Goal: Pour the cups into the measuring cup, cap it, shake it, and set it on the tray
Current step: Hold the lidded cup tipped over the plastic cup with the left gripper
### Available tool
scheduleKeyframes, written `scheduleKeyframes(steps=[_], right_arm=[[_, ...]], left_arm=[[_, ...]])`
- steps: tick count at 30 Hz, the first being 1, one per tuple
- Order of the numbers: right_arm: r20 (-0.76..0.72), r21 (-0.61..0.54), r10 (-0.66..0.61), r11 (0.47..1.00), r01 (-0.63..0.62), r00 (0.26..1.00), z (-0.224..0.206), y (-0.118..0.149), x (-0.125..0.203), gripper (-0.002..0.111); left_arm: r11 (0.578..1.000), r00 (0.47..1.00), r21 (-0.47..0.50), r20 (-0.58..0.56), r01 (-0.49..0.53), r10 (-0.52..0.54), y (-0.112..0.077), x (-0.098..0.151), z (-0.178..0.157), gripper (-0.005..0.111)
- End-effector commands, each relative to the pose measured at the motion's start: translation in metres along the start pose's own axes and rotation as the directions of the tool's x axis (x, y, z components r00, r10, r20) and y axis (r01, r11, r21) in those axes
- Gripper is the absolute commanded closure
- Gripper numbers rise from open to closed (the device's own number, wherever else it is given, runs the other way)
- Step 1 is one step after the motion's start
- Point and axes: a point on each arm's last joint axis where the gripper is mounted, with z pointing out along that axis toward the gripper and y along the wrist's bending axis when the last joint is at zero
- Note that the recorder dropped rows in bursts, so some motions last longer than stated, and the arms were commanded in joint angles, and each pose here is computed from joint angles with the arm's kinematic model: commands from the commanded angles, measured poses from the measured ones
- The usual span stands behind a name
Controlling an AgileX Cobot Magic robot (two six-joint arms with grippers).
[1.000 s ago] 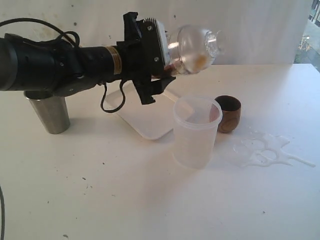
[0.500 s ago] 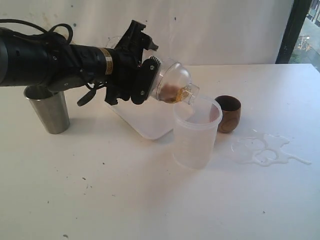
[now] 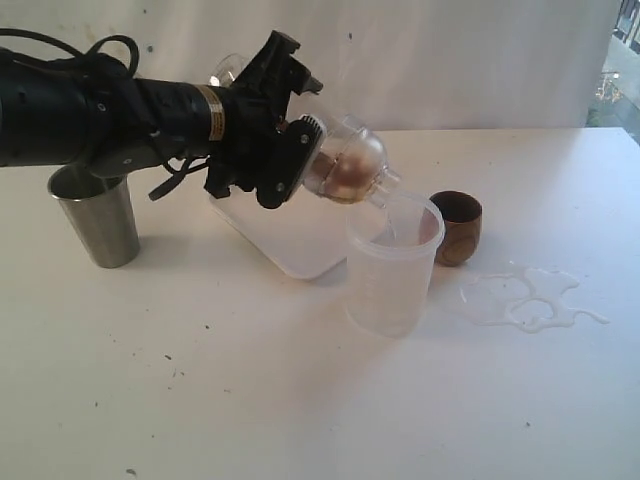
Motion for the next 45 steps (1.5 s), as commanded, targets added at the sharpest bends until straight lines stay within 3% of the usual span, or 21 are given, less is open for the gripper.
scheduleKeyframes(steps=[1, 13, 23, 45], right_arm=[[0.008, -0.005, -0.001, 1.000, 0.001, 1.000, 0.000, 0.000, 0.001, 0.108], [0.008, -0.005, -0.001, 1.000, 0.001, 1.000, 0.000, 0.000, 0.001, 0.108], [0.008, -0.005, -0.001, 1.000, 0.001, 1.000, 0.000, 0.000, 0.001, 0.108], [0.008, -0.005, -0.001, 1.000, 0.001, 1.000, 0.000, 0.000, 0.001, 0.108]], left_arm=[[0.997, 1.000, -0.071, 0.007, 0.001, 0.000, 0.016, 0.000, -0.010, 0.107], [0.973, 0.983, -0.150, 0.027, -0.175, 0.181, 0.026, -0.011, -0.012, 0.107], [0.946, 0.955, -0.143, 0.008, -0.291, 0.295, 0.025, -0.011, -0.012, 0.107], [0.941, 0.958, -0.187, -0.004, -0.283, 0.288, 0.033, -0.010, -0.017, 0.107]])
